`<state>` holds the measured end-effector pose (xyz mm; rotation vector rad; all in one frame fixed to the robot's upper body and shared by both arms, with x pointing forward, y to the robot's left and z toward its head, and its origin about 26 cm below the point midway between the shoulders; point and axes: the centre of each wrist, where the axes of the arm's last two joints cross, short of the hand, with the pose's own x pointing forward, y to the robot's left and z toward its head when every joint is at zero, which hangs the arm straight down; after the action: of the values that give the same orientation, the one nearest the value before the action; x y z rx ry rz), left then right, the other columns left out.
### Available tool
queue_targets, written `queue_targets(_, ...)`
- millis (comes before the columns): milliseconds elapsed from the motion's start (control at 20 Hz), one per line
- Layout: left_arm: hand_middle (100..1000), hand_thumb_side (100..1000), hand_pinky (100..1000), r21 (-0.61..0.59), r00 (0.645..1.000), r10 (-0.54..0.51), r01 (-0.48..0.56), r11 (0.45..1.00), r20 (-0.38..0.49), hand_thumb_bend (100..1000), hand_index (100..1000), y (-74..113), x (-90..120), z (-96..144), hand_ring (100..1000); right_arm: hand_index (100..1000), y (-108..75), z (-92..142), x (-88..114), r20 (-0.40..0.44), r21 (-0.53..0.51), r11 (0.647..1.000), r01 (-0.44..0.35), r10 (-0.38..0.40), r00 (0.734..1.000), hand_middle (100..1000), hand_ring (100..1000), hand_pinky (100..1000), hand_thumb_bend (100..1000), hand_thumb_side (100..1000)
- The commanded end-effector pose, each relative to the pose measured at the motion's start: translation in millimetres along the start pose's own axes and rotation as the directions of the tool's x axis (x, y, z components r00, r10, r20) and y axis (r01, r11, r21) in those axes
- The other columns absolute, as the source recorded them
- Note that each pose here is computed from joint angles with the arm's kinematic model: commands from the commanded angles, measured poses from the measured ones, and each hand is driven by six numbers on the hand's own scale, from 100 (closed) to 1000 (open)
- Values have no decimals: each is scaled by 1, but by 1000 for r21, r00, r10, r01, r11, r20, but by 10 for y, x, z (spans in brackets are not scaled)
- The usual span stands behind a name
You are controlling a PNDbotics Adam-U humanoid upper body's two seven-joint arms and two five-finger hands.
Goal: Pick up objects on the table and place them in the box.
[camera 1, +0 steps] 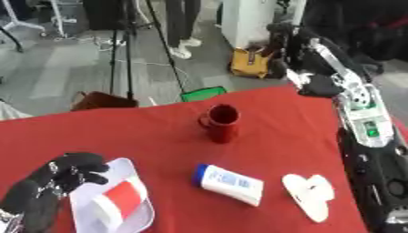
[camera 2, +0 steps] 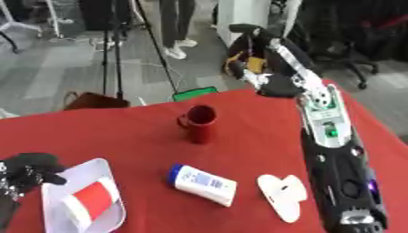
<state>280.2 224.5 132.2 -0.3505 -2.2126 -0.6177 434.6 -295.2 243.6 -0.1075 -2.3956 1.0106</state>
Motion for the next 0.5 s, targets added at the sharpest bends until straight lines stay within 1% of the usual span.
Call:
queue_targets(50,739,991,686,-4,1000,-29,29,1000,11,423,815,46,66,-1,755,911,-292,98,114,62,50,995,-85,82,995,613,680,571,325,490)
queue_targets(150,739,991,686,-3,999,-31,31,1000,11,421,815,49,66,1,756,916,-316,157,108,43,50,996,-74,71,997,606,673,560,315,498)
queue_targets(300,740,992,686,0,999,-34,34,999,9,420,816,52,65,7,756,917,-355,313,59,-5,51,998,-44,44,999,603,670,557,313,499)
queue_targets(500,740,990,686,2,999,-38,37,999,11,418,816,57,65,12,757,923,-386,422,38,-39,55,998,-28,30,999,601,669,554,309,503)
